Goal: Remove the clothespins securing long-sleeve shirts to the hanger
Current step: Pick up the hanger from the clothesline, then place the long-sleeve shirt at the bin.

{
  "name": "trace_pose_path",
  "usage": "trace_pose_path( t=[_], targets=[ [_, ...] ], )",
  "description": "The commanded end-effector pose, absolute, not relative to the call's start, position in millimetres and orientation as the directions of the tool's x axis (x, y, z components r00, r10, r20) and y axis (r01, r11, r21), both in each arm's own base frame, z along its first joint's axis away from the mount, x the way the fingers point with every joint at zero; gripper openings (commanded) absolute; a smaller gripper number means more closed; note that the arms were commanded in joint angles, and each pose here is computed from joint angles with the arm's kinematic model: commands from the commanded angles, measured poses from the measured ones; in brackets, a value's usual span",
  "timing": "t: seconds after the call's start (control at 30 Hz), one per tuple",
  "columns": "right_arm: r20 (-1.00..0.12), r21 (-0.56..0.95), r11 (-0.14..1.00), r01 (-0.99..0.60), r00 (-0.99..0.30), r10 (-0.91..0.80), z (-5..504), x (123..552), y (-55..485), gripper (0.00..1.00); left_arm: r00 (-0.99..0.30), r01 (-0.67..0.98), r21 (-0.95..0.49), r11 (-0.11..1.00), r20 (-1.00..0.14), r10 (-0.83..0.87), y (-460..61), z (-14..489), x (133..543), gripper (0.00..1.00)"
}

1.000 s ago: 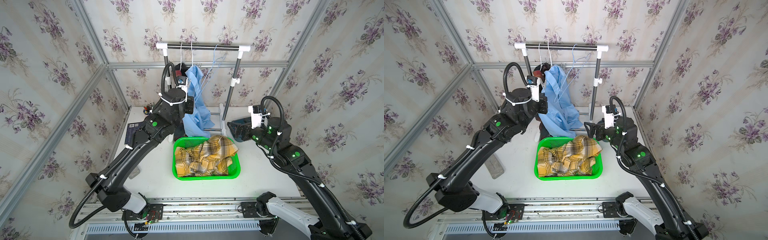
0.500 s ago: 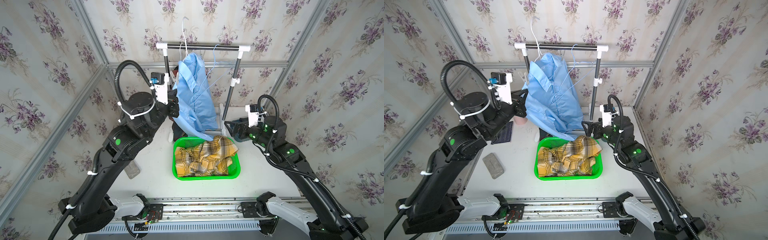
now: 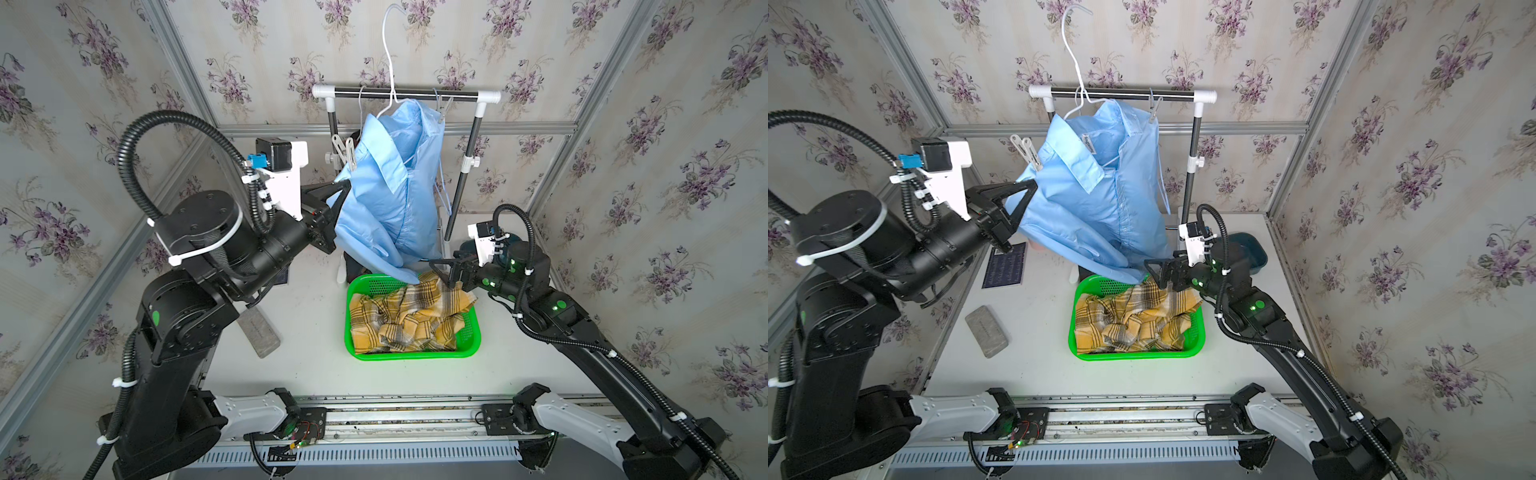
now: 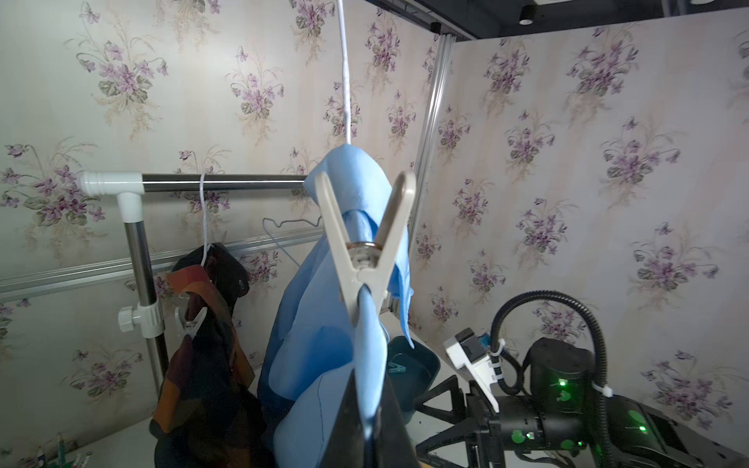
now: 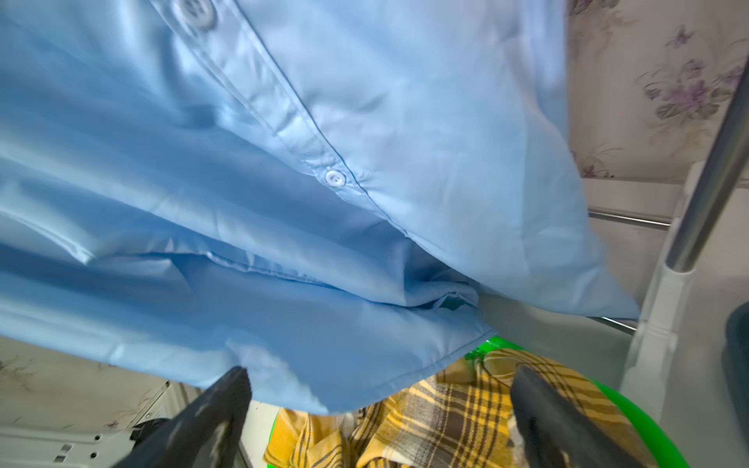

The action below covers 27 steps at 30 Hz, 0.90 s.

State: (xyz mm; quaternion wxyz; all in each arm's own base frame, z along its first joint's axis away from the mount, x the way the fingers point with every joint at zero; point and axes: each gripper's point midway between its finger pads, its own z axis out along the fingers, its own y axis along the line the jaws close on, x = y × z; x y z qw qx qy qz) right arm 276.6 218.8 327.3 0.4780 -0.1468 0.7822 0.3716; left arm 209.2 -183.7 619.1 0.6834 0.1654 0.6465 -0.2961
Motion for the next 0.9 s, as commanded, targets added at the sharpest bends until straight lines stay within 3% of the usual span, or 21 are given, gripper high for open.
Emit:
trace_pose_path(
  t=[0.0,0.37,0.5,0.7,0.87],
  targets=[
    [-0.863,0.462,0.646,-0.607,-0.476,0.169,339.4,274.9,222.6,1.00,0.006,0.686,-0.183,0.704,-0.966,-0.257,-192.9,641.2,192.3,0.00],
    [-0.853,0.485,0.659,-0.574,-0.478,0.211,335.3,261.5,208.4,1.00,0.076,0.818,-0.107,0.565,-0.954,-0.291,-234.3,687.0,139.0,0.00],
    [-0.853,0.483,0.678,-0.554,-0.473,0.221,334.9,254.8,198.8,1.00,0.037,0.824,-0.130,0.551,-0.959,-0.282,-242.0,677.8,138.4,0.00],
    [-0.850,0.483,0.695,-0.532,-0.475,0.227,330.9,238.7,184.7,1.00,-0.012,0.745,-0.139,0.652,-0.981,-0.195,-236.7,629.4,157.5,0.00],
    [-0.841,0.511,0.669,-0.539,-0.473,0.262,335.1,218.3,175.7,1.00,-0.014,0.640,-0.128,0.757,-0.988,-0.155,-199.5,595.4,167.3,0.00]
  ],
)
